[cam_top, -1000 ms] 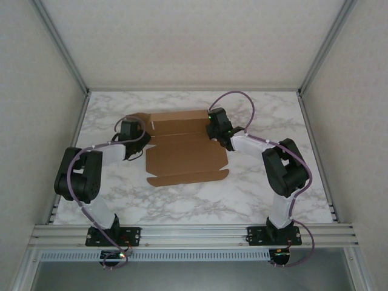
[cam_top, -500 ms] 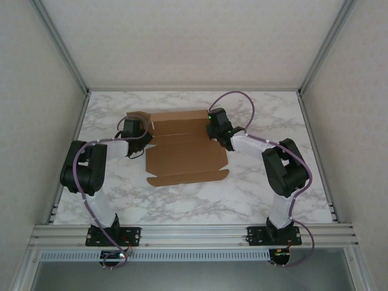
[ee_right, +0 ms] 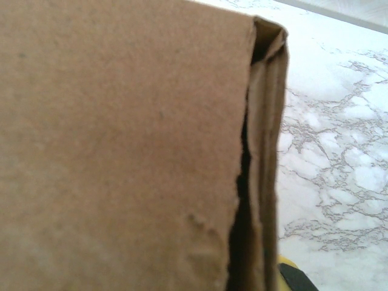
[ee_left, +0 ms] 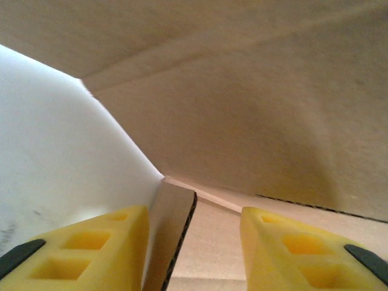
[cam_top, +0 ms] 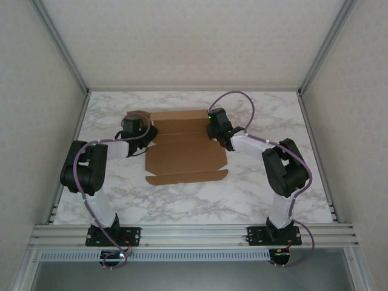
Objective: Fold the paper box
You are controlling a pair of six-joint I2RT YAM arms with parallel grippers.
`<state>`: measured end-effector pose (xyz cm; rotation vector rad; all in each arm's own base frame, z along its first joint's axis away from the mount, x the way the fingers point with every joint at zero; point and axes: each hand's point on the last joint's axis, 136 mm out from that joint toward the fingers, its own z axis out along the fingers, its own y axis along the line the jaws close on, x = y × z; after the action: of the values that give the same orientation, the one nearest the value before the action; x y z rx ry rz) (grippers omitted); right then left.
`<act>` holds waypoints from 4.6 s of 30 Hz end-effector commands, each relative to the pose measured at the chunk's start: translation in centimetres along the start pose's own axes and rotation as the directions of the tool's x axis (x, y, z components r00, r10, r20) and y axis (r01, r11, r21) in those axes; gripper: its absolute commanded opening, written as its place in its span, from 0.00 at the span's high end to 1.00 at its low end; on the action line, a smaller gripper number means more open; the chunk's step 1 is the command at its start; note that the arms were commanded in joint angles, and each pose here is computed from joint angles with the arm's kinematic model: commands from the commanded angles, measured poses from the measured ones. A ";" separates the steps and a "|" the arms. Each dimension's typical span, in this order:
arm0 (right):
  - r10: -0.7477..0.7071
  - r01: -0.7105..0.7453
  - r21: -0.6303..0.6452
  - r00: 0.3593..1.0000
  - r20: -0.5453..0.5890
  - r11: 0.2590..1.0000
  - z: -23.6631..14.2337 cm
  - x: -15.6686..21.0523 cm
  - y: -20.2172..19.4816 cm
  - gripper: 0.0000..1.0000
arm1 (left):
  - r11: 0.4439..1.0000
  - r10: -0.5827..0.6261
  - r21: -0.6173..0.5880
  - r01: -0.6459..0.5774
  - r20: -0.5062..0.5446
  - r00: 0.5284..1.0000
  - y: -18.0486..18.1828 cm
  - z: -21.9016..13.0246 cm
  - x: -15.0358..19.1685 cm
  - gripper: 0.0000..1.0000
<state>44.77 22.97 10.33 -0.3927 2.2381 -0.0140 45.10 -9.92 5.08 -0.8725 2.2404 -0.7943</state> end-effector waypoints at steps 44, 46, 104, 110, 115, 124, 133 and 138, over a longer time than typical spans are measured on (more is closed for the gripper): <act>-0.093 0.091 -0.019 0.986 -0.138 0.996 -0.6 3.1 -1.8 1.00 | 0.919 0.392 -0.285 -0.273 0.734 0.555 -3.6 -24.5 -10.1 0.45; -0.094 0.090 -0.035 0.987 -0.133 0.995 -0.8 3.0 -1.5 1.00 | 0.905 0.423 -0.325 -0.273 0.741 0.522 -3.1 -24.3 -11.6 0.42; -0.107 0.100 -0.042 0.975 -0.196 0.994 -0.3 4.8 -1.0 1.00 | 0.937 0.348 -0.011 -0.349 0.108 0.931 -7.2 -8.1 -2.9 0.95; -0.104 0.100 -0.028 0.974 -0.200 0.995 -0.1 4.7 -1.3 1.00 | 0.898 0.440 -0.078 -0.434 0.197 0.876 -7.9 -12.0 -5.2 0.95; -0.106 0.102 -0.027 0.973 -0.204 0.994 -0.1 4.8 -1.4 1.00 | 0.893 0.447 -0.101 -0.438 0.300 0.842 -8.2 -14.4 -7.0 0.98; -0.105 0.100 -0.035 0.973 -0.207 0.994 -0.1 4.8 -1.2 1.00 | 0.970 0.229 -0.166 -0.175 0.407 0.884 -1.7 -13.4 -14.4 0.95; -0.102 0.094 -0.049 0.973 -0.208 0.994 0.2 4.7 -0.9 1.00 | 0.970 0.238 -0.087 -0.227 0.145 0.961 -0.4 -5.0 -11.6 0.88; -0.103 0.095 -0.050 0.973 -0.205 0.994 0.1 4.6 -0.9 1.00 | 0.952 0.302 0.022 -0.306 0.108 0.947 -3.2 -5.0 -8.7 0.84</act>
<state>44.47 21.62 10.54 -0.4672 2.2901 -0.0146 47.83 -1.25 10.36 -0.6589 2.2345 -0.5181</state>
